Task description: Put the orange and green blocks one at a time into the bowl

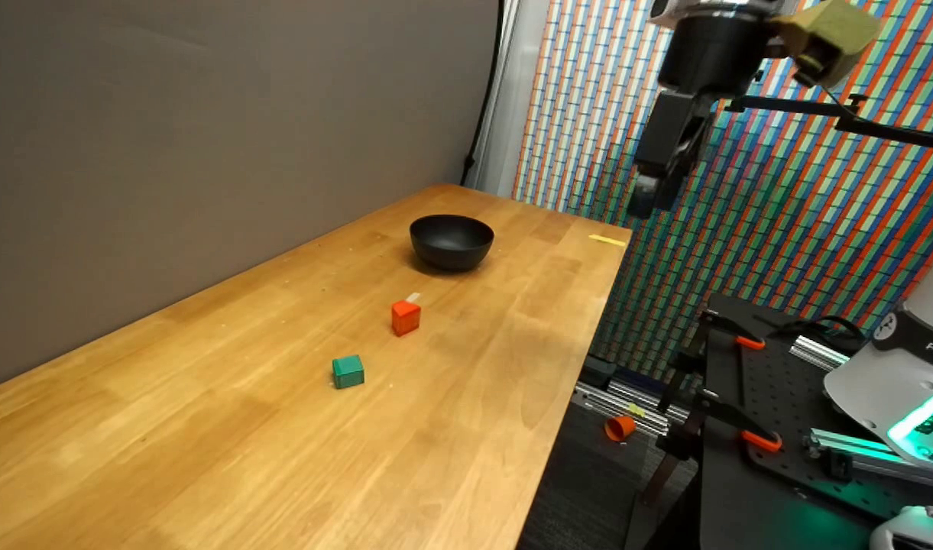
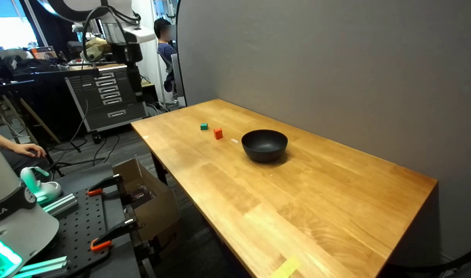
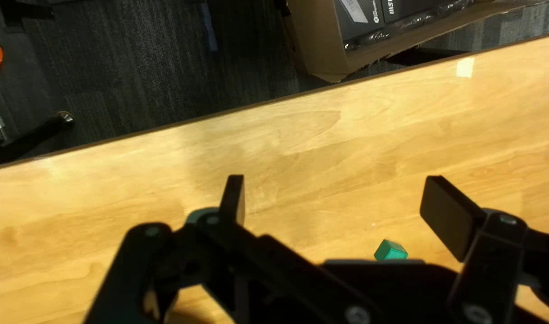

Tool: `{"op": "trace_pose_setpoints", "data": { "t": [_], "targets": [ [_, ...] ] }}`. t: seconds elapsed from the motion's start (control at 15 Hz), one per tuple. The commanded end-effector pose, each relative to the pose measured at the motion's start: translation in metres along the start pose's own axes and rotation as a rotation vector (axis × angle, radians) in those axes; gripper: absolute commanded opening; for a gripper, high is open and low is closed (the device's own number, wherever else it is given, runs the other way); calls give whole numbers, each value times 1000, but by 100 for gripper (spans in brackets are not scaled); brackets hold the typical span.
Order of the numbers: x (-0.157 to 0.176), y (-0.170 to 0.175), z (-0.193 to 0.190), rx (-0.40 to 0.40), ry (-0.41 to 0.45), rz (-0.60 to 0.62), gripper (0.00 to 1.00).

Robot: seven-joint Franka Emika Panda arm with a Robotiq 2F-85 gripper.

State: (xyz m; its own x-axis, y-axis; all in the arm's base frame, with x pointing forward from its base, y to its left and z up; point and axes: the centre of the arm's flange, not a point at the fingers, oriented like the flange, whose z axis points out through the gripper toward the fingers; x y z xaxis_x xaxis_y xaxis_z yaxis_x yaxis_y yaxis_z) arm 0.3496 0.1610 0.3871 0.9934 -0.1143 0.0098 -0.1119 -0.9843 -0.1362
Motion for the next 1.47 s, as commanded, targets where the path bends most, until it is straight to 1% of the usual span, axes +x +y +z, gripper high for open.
{"op": "trace_pose_setpoints", "data": {
  "t": [0.0,0.33,0.53,1.0,1.2,1.33,1.4],
  "targets": [
    [76,-29,36,-5,-57,-69,100],
    [136,-47,88,-34,-128,-146,100],
    [174,-58,125,-59,-136,-183,100],
    [269,-92,216,-59,-104,-187,100],
    [307,-100,249,-83,-80,-171,100],
    [330,-100,264,-121,-54,-152,100],
    [335,-98,266,-150,-35,-143,100]
  ]
}}
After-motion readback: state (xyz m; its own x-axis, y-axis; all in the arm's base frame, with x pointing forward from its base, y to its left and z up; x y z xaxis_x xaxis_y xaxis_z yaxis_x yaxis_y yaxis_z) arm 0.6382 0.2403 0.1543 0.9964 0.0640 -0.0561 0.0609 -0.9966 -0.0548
